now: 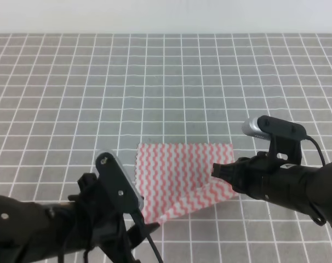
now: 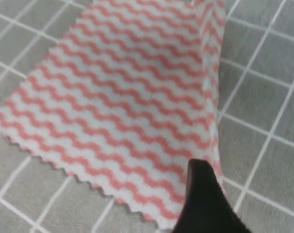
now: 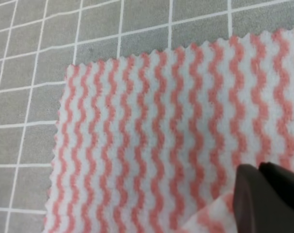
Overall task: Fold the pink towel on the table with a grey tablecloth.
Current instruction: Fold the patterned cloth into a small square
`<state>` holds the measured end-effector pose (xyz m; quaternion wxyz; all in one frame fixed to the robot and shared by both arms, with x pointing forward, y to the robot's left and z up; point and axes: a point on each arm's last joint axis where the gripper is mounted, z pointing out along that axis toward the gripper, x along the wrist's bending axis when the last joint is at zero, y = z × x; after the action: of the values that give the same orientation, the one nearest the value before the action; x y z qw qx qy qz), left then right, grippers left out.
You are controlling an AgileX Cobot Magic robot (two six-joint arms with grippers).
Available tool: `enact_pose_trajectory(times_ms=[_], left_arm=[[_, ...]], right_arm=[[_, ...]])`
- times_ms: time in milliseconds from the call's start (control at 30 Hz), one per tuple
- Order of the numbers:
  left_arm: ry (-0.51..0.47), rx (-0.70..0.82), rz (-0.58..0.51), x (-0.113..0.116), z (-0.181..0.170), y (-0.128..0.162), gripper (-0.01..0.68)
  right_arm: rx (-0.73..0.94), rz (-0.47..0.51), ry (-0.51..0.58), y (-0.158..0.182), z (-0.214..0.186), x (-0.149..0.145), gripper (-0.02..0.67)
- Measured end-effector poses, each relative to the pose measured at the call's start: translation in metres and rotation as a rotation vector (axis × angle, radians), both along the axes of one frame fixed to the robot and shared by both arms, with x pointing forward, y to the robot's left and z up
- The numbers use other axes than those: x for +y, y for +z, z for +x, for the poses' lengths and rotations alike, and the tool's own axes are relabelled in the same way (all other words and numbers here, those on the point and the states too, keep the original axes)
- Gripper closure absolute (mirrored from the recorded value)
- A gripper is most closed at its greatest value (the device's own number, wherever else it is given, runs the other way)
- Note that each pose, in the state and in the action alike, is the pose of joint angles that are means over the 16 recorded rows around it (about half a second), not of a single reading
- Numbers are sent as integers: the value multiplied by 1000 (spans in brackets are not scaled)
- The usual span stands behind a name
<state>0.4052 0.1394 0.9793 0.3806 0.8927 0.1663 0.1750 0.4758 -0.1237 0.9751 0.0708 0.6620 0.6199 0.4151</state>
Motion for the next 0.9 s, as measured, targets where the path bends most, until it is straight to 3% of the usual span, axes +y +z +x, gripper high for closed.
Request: enact_pose_trajectory(times_ms=[433,900], left_arm=[[-70,44,138,-6,8,-34,289],[-58,16,230,-3,15,-48,288]], right_arm=[[-5,1,3,1,1,1,664],[-4,0,6,1,0,1,664]])
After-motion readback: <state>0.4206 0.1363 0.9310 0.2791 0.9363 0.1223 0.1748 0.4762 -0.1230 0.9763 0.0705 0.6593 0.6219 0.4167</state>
